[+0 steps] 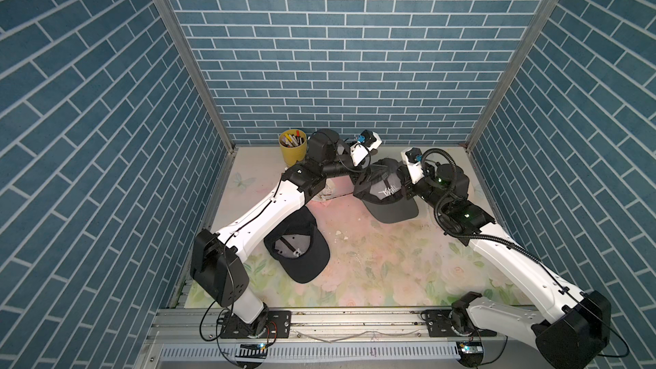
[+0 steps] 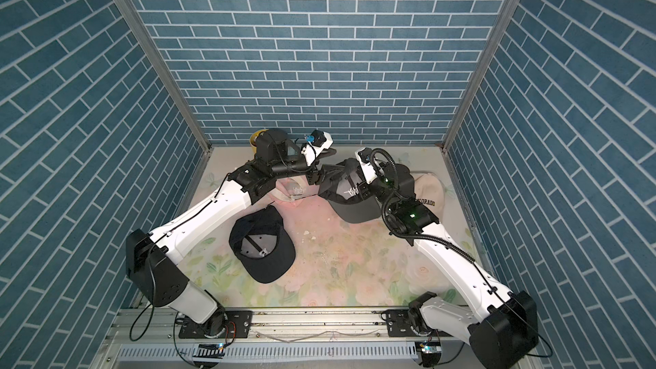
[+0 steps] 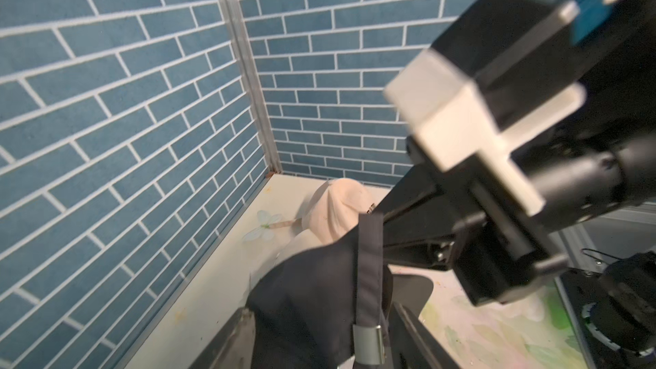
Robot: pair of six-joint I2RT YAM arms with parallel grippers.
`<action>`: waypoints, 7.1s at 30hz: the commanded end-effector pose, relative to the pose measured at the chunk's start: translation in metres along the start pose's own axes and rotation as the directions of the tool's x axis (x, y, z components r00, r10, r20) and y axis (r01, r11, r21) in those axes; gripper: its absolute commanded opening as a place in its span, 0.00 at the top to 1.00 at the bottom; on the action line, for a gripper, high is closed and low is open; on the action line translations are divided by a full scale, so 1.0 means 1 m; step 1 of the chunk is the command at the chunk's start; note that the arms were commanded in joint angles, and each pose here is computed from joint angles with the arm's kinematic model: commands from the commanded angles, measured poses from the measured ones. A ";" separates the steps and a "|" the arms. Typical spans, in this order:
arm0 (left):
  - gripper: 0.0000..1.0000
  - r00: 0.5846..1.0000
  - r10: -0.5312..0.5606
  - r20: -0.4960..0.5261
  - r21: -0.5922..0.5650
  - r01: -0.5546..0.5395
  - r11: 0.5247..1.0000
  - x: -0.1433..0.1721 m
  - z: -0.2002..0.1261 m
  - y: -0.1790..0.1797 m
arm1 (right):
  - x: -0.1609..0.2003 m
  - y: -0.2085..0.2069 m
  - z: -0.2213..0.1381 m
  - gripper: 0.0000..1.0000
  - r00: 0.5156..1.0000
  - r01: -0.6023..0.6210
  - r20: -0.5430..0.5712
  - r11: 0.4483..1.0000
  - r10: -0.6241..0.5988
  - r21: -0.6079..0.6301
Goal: Open the adjustable buckle of the baseball cap
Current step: Pick up the baseball cap from the center of the board, then open the adjustable buckle on the baseball cap, then pull the adjustable strap on the baseball cap.
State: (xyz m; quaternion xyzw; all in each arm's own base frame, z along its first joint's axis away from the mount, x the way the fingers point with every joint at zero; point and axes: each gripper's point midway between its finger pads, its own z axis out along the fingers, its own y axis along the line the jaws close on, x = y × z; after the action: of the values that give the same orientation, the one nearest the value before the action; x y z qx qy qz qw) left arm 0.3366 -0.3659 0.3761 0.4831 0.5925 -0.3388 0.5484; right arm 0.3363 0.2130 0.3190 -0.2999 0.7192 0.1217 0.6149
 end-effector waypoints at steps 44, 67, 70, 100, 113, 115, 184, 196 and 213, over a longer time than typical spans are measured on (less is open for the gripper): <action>0.70 0.983 -0.176 0.059 0.380 0.141 0.914 -0.003 0.044 -0.037 | -0.016 0.009 -0.002 1.00 1.000 0.031 0.010 0.994 -0.030 -0.108; 1.00 0.987 -0.029 0.160 0.048 0.022 0.999 -0.022 0.017 -0.005 | 0.008 -0.053 -0.003 1.00 0.977 -0.209 0.002 0.967 0.211 0.146; 1.00 0.982 -0.019 0.189 -0.012 0.022 1.000 -0.023 0.008 0.000 | 0.012 -0.063 -0.005 1.00 0.964 -0.261 0.006 0.947 0.265 0.188; 0.31 0.990 0.078 0.116 -0.450 -0.017 0.893 0.014 -0.006 0.016 | -0.036 -0.069 0.002 1.00 0.873 -0.485 0.013 0.866 0.488 0.118; 0.30 0.954 0.261 0.147 -0.636 -0.111 0.763 0.004 0.009 -0.007 | -0.061 -0.064 0.002 1.00 0.740 -0.671 -0.004 0.739 0.672 0.063; 0.30 0.955 0.272 0.117 -0.668 -0.127 0.733 0.006 0.019 0.000 | -0.061 -0.062 0.003 1.00 0.730 -0.682 -0.009 0.729 0.683 0.061; 1.00 0.992 -0.001 0.123 -0.539 0.067 0.840 -0.019 0.027 0.034 | -0.074 -0.012 -0.016 0.94 0.990 -0.100 0.094 0.993 0.105 -0.063; 1.00 0.994 -0.004 0.113 -0.549 0.066 0.834 -0.014 0.021 0.033 | -0.063 -0.026 -0.014 1.00 0.993 -0.103 0.069 0.994 0.101 0.028; 0.99 0.952 -0.031 0.306 -0.632 0.227 0.741 0.005 -0.036 0.043 | -0.054 -0.060 -0.012 1.00 0.988 -0.154 0.044 0.963 0.148 0.219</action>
State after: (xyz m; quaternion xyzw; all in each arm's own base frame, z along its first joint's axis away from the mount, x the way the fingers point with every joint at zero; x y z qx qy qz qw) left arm 0.3515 -0.3569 0.3652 0.2473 0.6279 -0.2135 0.7064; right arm 0.3478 0.2093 0.3722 -0.2373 0.7350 0.1527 0.6165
